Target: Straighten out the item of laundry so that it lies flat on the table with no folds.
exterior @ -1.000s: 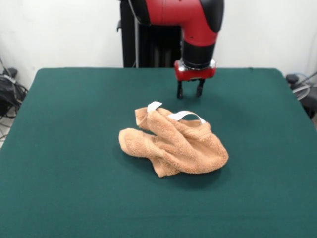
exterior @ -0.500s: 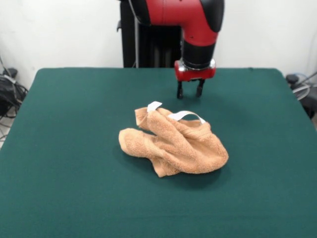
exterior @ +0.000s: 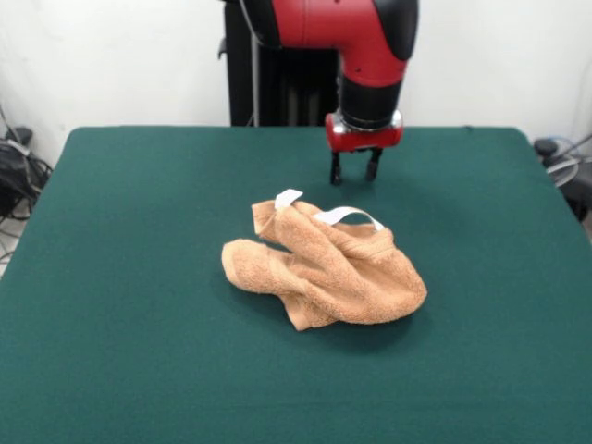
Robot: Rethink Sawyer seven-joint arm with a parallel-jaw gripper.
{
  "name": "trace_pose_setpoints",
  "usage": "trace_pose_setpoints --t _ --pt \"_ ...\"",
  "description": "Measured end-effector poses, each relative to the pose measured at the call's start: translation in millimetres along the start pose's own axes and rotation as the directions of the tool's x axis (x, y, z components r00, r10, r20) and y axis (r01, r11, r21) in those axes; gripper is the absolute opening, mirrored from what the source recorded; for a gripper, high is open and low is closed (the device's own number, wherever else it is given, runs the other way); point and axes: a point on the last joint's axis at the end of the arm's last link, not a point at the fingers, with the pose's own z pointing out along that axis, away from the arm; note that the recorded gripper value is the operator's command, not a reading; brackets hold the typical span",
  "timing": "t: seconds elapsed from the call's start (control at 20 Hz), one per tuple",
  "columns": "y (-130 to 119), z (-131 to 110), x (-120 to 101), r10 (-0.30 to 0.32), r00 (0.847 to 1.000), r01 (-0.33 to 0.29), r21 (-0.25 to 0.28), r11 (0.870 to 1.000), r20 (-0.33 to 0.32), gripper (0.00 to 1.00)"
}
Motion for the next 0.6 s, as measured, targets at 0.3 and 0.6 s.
trace_pose_setpoints --t 0.3,0.6 --pt "-1.7 0.2 -3.5 -0.001 1.0 0.001 -0.003 1.0 -0.028 1.0" --pt "-3.3 0.8 -11.4 -0.005 0.996 0.004 -0.013 1.0 -0.084 1.0"
